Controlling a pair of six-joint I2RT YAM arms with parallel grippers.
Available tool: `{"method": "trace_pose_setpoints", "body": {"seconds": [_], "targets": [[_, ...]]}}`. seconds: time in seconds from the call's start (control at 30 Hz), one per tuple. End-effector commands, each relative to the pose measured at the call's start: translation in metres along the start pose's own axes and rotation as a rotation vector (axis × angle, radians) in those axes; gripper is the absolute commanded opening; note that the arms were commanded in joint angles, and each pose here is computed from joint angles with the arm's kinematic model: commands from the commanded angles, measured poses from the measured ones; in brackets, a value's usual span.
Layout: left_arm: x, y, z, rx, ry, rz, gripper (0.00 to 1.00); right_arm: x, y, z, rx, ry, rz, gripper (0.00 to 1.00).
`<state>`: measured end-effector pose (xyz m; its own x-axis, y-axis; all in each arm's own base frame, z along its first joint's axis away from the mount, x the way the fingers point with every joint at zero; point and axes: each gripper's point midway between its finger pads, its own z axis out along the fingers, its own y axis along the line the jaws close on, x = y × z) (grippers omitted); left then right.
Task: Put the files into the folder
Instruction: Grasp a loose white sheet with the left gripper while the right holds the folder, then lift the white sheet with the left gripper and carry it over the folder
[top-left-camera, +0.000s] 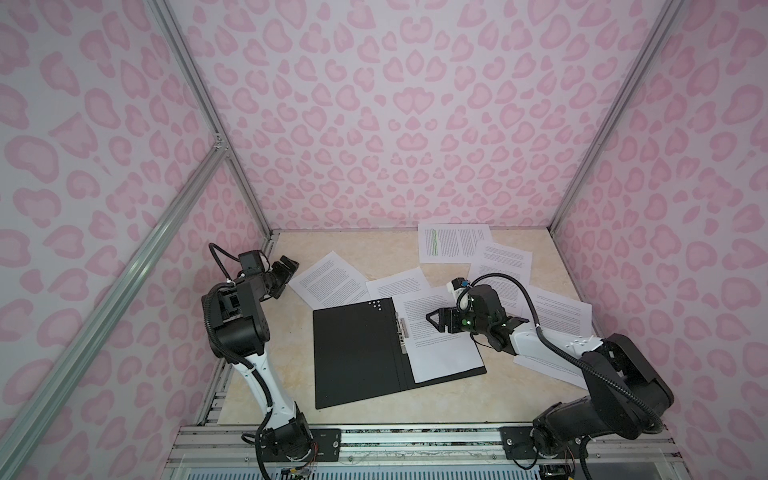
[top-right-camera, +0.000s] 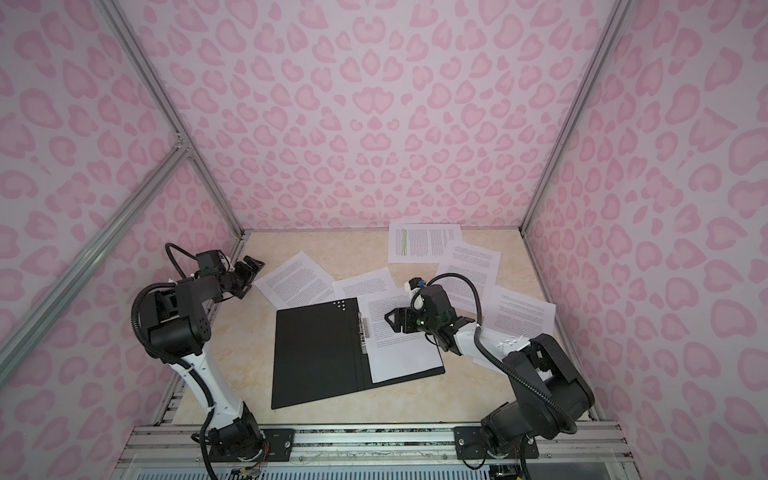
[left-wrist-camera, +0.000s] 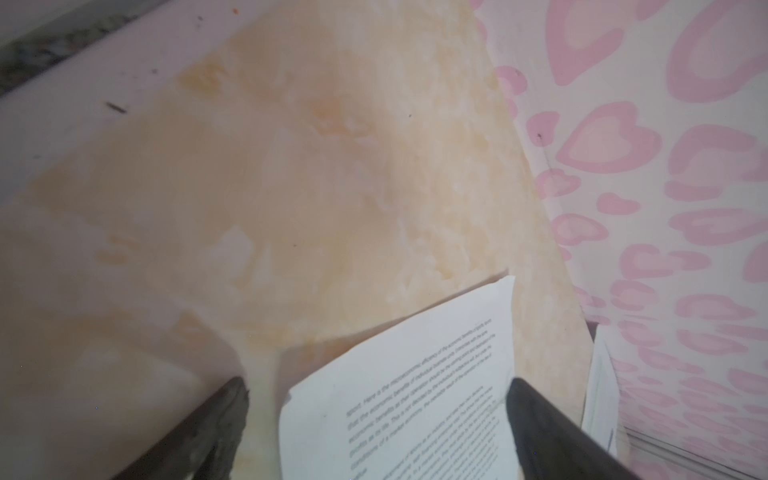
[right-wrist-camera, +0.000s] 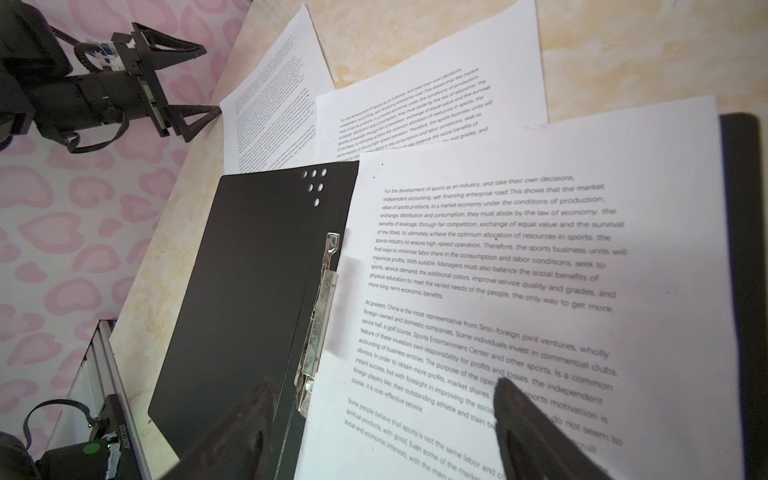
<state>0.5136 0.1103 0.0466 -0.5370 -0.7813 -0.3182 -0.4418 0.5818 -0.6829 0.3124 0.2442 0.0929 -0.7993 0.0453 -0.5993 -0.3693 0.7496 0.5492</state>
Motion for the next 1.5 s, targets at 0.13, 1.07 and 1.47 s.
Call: {"method": "trace_pose_setpoints", "body": {"seconds": [0.13,1.07,1.47], "targets": [[0.051,0.014,0.013,0.028,0.202,-0.111,1.0,-0.004,0.005,-0.001,-0.027,-0.02,-0.003,0.82],[0.081,-0.011,0.02,0.076,0.206,-0.049,0.44,-0.003,0.011,-0.002,-0.057,-0.014,0.007,0.82],[0.05,-0.095,-0.024,0.289,0.099,0.042,0.04,-0.009,0.024,-0.012,-0.119,-0.066,-0.018,0.99]]}}
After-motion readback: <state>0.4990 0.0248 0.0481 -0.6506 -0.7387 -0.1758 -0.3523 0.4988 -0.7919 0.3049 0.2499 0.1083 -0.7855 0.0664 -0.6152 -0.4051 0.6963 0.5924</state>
